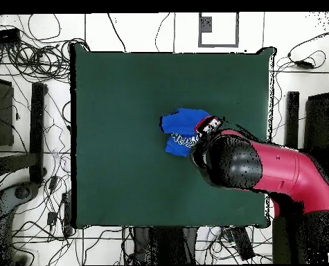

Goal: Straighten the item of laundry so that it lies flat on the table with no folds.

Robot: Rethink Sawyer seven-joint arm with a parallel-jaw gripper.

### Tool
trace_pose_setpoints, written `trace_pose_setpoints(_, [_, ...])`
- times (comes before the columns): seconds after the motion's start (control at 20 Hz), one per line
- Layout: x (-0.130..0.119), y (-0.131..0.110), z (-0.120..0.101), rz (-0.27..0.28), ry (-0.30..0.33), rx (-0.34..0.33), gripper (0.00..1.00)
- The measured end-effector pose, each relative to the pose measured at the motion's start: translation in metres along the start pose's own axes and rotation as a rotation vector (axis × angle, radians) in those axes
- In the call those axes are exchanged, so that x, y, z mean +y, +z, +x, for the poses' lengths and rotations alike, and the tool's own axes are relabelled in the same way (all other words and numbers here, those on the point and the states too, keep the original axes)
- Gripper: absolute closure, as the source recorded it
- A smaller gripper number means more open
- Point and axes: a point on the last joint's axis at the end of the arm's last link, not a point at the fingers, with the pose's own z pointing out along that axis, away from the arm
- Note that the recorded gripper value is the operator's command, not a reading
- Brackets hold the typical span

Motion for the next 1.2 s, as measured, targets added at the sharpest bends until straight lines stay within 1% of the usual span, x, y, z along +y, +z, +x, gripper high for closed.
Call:
trace_pose_setpoints(0.15, [0.000, 0.007, -0.001, -0.005, 0.003, 0.017, 1.00])
trace_pose_setpoints(0.5, [0.000, 0.018, -0.012, -0.032, 0.015, 0.052, 1.00])
trace_pose_setpoints(0.75, [-0.005, 0.023, -0.025, -0.047, 0.035, 0.076, 1.00])
trace_pose_setpoints(0.9, [-0.012, 0.027, -0.035, -0.054, 0.044, 0.102, 1.00])
trace_pose_setpoints(1.15, [-0.019, 0.032, -0.047, -0.063, 0.018, 0.137, 1.00])
trace_pose_setpoints(1.2, [-0.020, 0.035, -0.050, -0.060, 0.001, 0.150, 1.00])
